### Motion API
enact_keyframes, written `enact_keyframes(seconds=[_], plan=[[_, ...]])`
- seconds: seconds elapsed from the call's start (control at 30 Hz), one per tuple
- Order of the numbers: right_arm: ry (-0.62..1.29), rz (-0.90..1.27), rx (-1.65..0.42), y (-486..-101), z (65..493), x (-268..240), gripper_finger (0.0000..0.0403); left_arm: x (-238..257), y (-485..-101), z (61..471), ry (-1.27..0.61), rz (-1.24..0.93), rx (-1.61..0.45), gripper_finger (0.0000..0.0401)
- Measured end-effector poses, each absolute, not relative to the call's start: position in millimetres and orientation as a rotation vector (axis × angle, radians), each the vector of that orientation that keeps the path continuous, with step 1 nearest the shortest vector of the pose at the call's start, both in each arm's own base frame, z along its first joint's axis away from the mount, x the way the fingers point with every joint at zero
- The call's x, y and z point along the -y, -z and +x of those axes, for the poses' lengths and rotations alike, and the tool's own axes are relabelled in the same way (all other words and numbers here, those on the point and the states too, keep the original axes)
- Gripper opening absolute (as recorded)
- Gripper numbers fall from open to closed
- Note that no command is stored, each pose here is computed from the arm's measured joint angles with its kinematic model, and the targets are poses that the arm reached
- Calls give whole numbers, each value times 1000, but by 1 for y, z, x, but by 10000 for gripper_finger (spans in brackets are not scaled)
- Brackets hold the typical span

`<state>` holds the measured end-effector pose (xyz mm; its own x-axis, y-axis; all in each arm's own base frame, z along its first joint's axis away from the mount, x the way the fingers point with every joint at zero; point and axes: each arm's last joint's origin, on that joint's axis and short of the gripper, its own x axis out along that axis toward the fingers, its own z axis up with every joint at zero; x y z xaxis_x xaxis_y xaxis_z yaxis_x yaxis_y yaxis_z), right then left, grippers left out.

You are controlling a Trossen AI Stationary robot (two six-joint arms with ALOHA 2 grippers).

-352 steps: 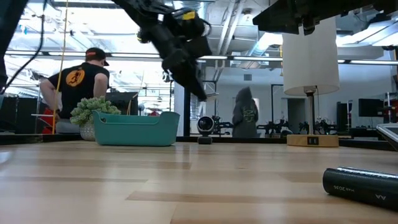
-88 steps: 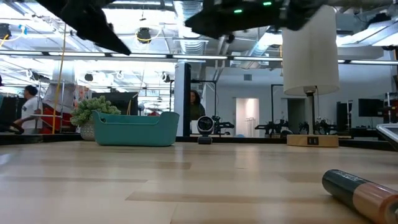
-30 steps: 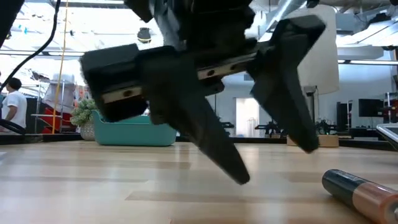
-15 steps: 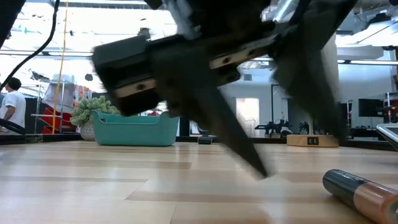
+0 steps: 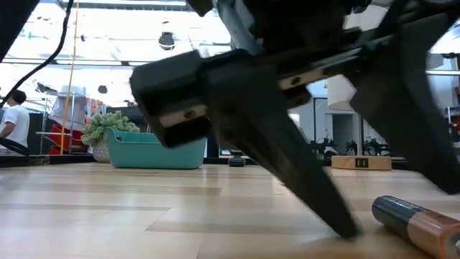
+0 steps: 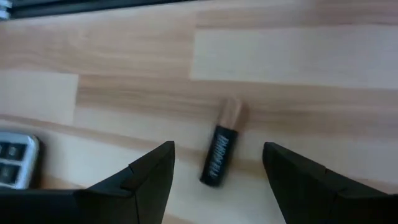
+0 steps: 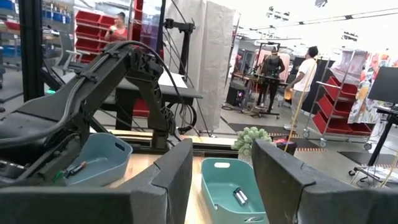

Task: Sort batteries
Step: Put the black battery into the blue bin

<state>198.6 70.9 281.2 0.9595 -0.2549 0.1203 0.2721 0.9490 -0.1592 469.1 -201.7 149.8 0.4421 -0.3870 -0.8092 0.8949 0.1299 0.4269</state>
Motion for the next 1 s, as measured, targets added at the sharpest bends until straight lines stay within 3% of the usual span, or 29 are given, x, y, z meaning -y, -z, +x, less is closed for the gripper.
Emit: enact_keyframes(seconds=[1.0], plan=[[267, -181, 95, -281, 199, -71, 180, 195, -146, 471, 1072, 1010, -600, 219]])
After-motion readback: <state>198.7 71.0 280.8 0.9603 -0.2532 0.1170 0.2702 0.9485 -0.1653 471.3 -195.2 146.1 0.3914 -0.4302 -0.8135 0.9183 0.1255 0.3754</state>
